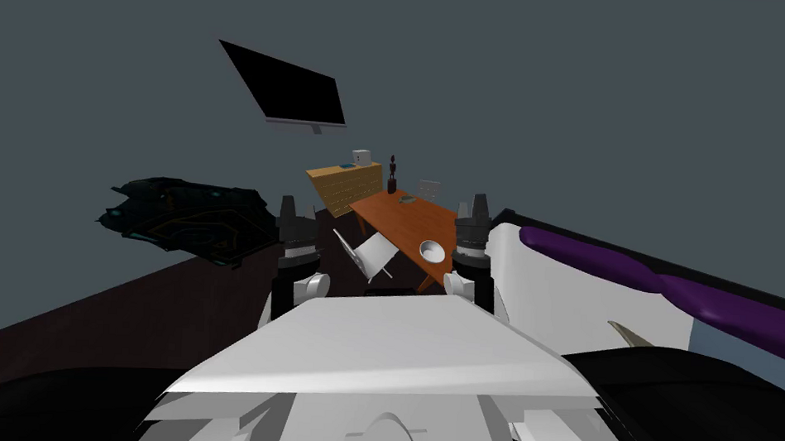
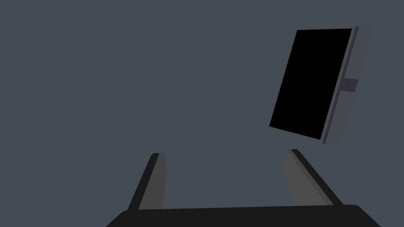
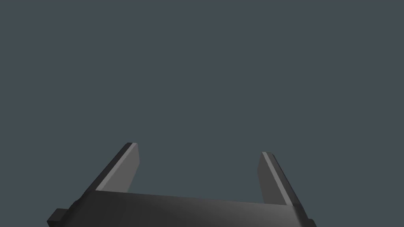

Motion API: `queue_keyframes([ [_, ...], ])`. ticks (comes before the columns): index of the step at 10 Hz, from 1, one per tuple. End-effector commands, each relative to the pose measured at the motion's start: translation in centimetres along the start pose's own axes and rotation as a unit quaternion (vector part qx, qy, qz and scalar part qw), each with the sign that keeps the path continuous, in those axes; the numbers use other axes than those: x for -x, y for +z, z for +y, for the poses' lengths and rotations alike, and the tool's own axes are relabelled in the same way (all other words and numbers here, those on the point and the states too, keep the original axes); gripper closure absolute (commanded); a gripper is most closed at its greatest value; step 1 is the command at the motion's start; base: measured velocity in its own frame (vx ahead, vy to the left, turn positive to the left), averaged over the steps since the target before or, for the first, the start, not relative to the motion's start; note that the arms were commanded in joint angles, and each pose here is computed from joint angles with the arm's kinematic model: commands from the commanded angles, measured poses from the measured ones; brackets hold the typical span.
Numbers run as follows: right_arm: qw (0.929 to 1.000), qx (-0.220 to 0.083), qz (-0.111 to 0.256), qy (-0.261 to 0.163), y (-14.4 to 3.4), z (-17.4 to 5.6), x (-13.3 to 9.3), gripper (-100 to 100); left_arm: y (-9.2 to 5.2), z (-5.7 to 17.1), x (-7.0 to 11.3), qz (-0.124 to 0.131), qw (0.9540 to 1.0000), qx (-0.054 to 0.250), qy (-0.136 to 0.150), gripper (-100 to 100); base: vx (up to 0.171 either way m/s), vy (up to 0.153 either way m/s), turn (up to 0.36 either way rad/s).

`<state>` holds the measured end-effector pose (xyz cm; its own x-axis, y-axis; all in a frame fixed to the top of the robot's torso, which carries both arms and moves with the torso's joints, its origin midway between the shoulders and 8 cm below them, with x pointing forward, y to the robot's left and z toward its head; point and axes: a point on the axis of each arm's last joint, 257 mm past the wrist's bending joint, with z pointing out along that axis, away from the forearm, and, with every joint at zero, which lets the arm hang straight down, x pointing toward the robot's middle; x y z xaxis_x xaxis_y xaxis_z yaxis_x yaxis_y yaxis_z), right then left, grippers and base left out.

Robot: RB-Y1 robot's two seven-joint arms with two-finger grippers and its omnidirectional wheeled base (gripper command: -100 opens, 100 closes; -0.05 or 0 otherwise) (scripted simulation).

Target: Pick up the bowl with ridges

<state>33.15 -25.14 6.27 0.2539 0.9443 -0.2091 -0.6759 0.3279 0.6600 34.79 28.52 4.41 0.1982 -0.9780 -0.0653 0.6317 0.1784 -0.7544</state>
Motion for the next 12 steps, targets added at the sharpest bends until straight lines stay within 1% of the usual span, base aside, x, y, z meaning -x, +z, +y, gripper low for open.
queue_keyframes([
  [1,0.9997,-0.002,0.021,-0.013,-0.3,-0.6,-0.6,-100,0.0,0.0,0.0,0.0,1.0,0.0,0.0,0,-0.006,0.013,0.033],
  [4,0.9969,-0.01,0.064,-0.044,-1.2,-2.2,-1.8,-100,0.0,0.0,0.0,0.0,1.0,0.0,0.0,0,-0.014,0.02,0.041],
  [6,0.9923,-0.019,0.099,-0.072,-2.1,-3.9,-2.6,-100,0.0,0.0,0.0,0.0,1.0,0.0,0.0,0,-0.008,0.029,0.065],
  [7,0.9918,-0.019,0.103,-0.073,-2.1,-3.9,-2.7,-100,0.0,0.0,0.0,0.0,1.0,0.0,0.0,0,-0.004,0.018,0.014],
  [10,0.9781,-0.035,0.164,-0.123,-4.0,-7.0,-3.8,-100,0.0,0.0,0.0,0.0,1.0,0.0,0.0,0,-0.011,0.029,0.077],
  [11,0.9763,-0.035,0.172,-0.127,-4.2,-7.2,-3.9,-100,0.0,0.0,0.0,0.0,1.0,0.0,0.0,0,-0.005,0.027,0.016],
  [12,0.9692,-0.042,0.194,-0.145,-5.0,-8.6,-4.2,-100,0.0,0.0,0.0,0.0,1.0,0.0,0.0,0,-0.004,0.029,0.057],
])
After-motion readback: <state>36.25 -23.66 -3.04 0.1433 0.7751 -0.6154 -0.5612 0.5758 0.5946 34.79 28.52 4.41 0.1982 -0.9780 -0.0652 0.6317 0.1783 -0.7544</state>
